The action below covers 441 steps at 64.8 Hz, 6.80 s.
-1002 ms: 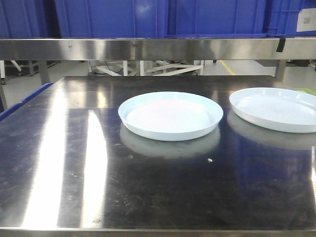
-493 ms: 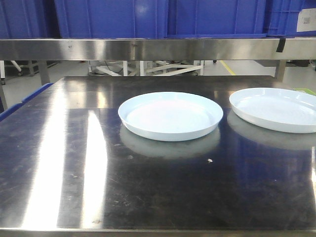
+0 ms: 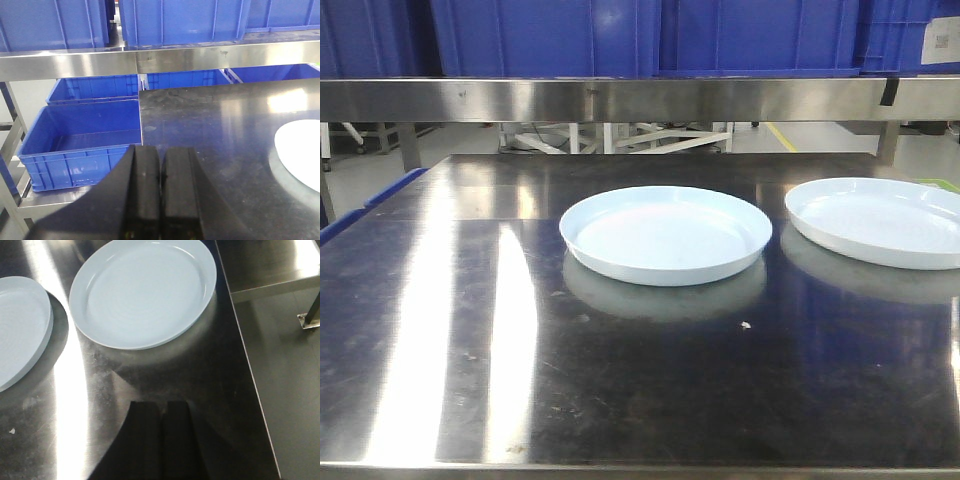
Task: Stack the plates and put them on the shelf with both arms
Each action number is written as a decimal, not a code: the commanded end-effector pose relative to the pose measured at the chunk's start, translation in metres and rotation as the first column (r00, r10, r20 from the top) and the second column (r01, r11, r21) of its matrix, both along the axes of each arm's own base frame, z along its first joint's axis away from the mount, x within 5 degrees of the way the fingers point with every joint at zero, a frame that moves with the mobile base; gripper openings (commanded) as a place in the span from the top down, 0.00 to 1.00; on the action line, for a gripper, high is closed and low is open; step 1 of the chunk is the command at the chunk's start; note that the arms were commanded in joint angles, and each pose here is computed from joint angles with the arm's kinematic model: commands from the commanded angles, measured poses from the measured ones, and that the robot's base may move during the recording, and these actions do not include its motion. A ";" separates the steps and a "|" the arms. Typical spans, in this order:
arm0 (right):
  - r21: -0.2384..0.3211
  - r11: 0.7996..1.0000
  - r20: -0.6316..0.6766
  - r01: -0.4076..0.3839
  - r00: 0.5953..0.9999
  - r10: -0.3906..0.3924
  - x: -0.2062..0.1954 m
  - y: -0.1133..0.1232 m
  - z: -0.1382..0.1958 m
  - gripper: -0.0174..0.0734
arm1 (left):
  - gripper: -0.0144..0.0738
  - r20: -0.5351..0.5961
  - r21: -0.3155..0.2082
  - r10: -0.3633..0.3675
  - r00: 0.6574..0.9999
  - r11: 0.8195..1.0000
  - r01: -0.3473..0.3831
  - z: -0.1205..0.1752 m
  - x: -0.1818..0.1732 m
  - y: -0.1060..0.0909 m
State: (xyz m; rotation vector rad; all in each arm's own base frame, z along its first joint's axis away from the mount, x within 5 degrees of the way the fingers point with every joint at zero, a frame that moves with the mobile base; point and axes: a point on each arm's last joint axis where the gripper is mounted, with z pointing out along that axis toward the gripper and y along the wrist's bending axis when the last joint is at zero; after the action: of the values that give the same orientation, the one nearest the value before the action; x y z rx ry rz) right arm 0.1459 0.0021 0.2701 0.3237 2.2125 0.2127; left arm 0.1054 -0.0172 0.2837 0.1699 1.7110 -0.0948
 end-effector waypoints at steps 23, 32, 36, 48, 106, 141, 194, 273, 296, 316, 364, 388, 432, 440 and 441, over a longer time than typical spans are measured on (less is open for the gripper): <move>-0.151 0.975 -0.286 -0.161 0.952 0.113 0.109 -0.012 0.037 0.75 | 0.74 0.104 -0.023 0.008 0.995 1.000 -0.006 0.017 0.001 0.001; -0.106 0.990 -0.315 -0.097 0.947 0.059 0.143 -0.030 0.037 0.74 | 0.74 0.104 -0.023 0.008 0.995 1.000 -0.006 0.017 0.001 0.001; -0.088 0.994 -0.344 -0.072 0.938 0.037 0.157 -0.040 0.035 0.70 | 0.74 0.104 -0.023 0.008 0.995 1.000 -0.006 0.017 0.001 0.001; -0.077 0.996 -0.382 -0.046 0.924 0.013 0.197 -0.058 0.028 0.52 | 0.74 0.104 -0.023 0.008 0.995 1.000 -0.006 0.017 0.001 0.001; -0.086 0.988 -0.466 -0.128 0.881 0.073 0.262 -0.070 -0.009 0.45 | 0.74 0.104 -0.023 0.008 0.995 1.000 -0.006 0.017 0.001 0.001; -0.077 0.991 -0.493 -0.113 0.868 0.061 0.264 -0.078 -0.023 0.45 | 0.74 0.104 -0.023 0.008 0.995 1.000 -0.006 0.017 0.001 0.001; -0.049 0.992 -0.507 -0.113 0.859 0.073 0.264 -0.074 -0.028 0.46 | 0.74 0.104 -0.023 0.008 0.995 1.000 -0.006 0.017 0.001 0.001; 0.065 0.997 -0.349 -0.048 0.935 0.068 0.250 -0.082 0.047 0.74 | 0.74 0.104 -0.023 0.008 0.995 1.000 -0.006 0.017 0.001 0.001; 0.196 0.958 -0.266 -0.208 0.929 0.256 0.247 -0.008 0.070 0.75 | 0.74 0.104 -0.023 0.008 0.995 1.000 -0.006 0.017 0.001 0.001; 0.185 0.897 -0.299 -0.402 0.846 0.441 0.255 0.083 0.043 0.74 | 0.74 0.104 -0.023 0.008 0.995 1.000 -0.006 0.017 0.001 0.001; 0.141 0.903 -0.371 -0.405 0.825 0.428 0.265 0.098 0.002 0.42 | 0.74 0.104 -0.023 0.008 0.995 1.000 -0.006 0.017 0.001 0.001; 0.141 0.906 -0.402 -0.399 0.813 0.420 0.256 0.106 -0.027 0.42 | 0.74 0.104 -0.023 0.008 0.995 1.000 -0.006 0.017 0.001 0.001; 0.133 0.907 -0.378 -0.400 0.825 0.420 0.257 0.111 -0.028 0.42 | 0.74 0.104 -0.023 0.008 0.995 1.000 -0.006 0.017 0.001 0.001; 0.134 0.907 -0.379 -0.400 0.825 0.420 0.257 0.111 -0.028 0.42 | 0.74 0.104 -0.023 0.008 0.995 1.000 -0.006 0.017 0.001 0.001; 0.134 0.906 -0.379 -0.401 0.824 0.420 0.257 0.111 -0.028 0.42 | 0.74 0.104 -0.023 0.008 0.995 1.000 -0.006 0.017 0.001 0.001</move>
State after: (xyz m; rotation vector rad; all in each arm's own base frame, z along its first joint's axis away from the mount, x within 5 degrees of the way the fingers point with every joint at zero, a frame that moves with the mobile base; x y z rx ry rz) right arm 0.4046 0.1130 0.2125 -0.1114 2.7742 0.4498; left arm 0.1054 -0.0172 0.2837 0.1699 1.7110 -0.0948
